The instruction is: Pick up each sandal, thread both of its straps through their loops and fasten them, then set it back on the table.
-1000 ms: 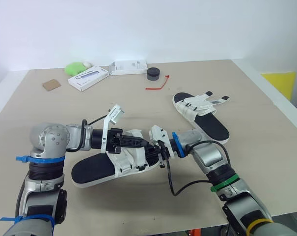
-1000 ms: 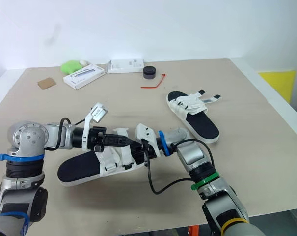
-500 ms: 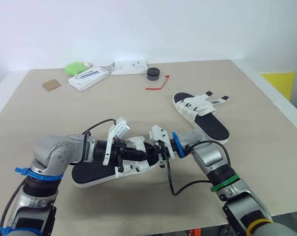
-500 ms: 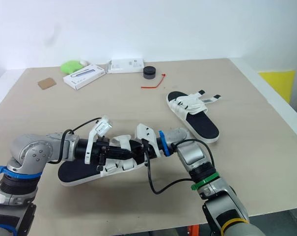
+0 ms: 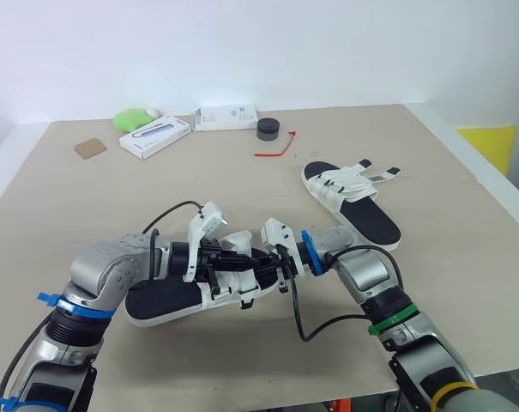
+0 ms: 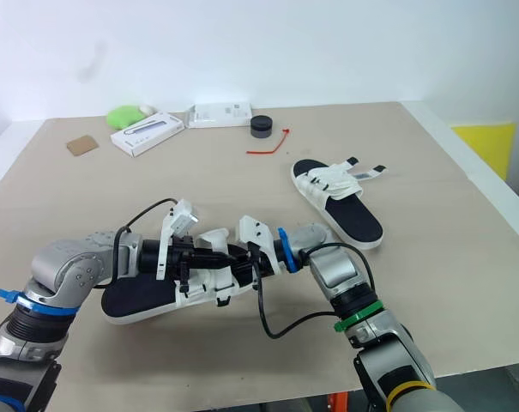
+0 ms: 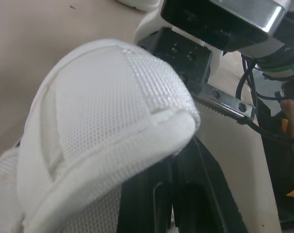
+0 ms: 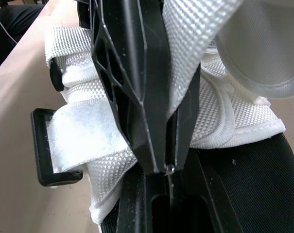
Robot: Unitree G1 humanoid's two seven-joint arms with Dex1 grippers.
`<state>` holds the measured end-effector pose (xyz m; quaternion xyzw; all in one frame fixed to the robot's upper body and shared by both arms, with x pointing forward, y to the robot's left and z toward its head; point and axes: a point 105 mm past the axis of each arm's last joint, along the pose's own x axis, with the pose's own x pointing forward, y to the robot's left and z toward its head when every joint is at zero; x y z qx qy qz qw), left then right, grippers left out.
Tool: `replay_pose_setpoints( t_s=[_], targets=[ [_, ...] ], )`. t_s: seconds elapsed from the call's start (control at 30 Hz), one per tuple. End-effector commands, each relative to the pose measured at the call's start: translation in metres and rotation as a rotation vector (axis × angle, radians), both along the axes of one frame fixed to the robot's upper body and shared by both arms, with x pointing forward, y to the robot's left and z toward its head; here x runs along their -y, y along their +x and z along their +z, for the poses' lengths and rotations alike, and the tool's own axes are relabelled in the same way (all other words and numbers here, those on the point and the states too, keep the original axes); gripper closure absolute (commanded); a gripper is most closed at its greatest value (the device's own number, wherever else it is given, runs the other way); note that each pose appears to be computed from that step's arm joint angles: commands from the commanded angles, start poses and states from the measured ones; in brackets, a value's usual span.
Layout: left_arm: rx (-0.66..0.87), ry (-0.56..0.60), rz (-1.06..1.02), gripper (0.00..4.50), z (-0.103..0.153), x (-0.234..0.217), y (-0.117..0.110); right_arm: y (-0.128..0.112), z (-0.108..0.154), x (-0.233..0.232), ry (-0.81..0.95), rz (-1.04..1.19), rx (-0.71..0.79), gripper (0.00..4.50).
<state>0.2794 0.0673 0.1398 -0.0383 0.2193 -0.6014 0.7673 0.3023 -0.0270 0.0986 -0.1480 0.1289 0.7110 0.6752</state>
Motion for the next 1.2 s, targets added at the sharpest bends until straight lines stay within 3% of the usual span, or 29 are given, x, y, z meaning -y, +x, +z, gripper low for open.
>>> replay_pose_setpoints(
  t_s=[0.03,0.3,0.6,0.7,0.83,0.93,1.07,1.2],
  targets=[
    [0.068,-0.007,-0.13,4.44,0.003,0.0,-0.021,-0.003,-0.03,0.007,-0.085,-0.038,-0.085,4.5],
    [0.146,0.043,-0.317,4.44,-0.011,-0.005,-0.045,-0.002,-0.028,0.006,-0.084,-0.036,-0.08,4.5],
    [0.325,0.223,-0.436,4.44,-0.038,-0.014,-0.036,-0.002,-0.028,0.006,-0.086,-0.032,-0.077,4.5],
    [0.293,0.164,-0.383,4.44,-0.028,-0.012,-0.031,-0.003,-0.028,0.006,-0.084,-0.034,-0.077,4.5],
    [0.127,-0.012,-0.27,4.44,0.004,-0.008,-0.025,-0.004,-0.029,0.007,-0.086,-0.036,-0.079,4.5],
    [0.062,-0.042,-0.255,4.44,0.014,-0.012,-0.027,-0.004,-0.029,0.007,-0.085,-0.035,-0.08,4.5],
    [0.024,-0.015,-0.351,2.75,0.017,-0.018,-0.05,-0.003,-0.029,0.006,-0.085,-0.033,-0.08,4.5],
    [-0.033,-0.019,-0.367,0.97,0.021,-0.021,-0.059,-0.002,-0.028,0.004,-0.083,-0.029,-0.078,4.5]
  ],
)
